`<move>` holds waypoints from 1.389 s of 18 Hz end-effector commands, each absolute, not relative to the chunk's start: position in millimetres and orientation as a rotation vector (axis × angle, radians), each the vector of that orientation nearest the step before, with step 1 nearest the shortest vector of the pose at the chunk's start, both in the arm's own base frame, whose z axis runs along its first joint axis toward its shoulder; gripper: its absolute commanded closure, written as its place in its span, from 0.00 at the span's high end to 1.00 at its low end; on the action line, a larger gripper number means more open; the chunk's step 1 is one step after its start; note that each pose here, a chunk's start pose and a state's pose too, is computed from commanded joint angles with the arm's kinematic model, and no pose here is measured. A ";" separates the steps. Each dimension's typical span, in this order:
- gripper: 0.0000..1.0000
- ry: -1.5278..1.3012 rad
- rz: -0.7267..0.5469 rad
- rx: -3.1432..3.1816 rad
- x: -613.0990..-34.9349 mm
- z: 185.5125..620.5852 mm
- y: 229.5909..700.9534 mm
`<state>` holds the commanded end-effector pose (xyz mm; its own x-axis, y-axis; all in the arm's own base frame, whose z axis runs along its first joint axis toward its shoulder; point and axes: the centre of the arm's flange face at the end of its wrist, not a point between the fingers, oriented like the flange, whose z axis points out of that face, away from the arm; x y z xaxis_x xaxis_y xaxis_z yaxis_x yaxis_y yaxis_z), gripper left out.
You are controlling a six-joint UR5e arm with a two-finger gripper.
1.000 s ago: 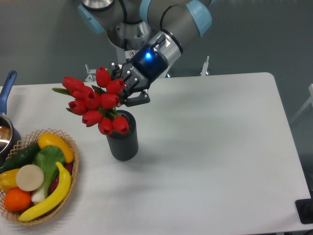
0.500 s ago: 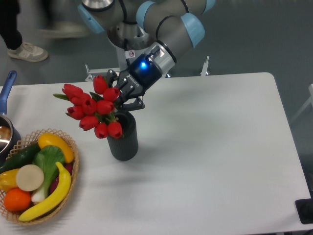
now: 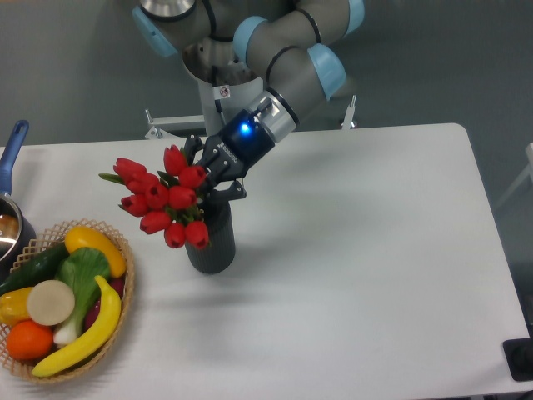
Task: Insert the flowers into the vase
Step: 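Open the gripper to release the tulips in the vase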
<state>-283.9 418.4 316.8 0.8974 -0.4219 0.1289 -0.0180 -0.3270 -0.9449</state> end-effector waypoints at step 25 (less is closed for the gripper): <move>1.00 0.149 -0.321 -1.979 -321.0 295.6 352.5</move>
<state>-321.0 352.5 295.6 0.9559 -0.2483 0.1567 0.0403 -0.4177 -0.9077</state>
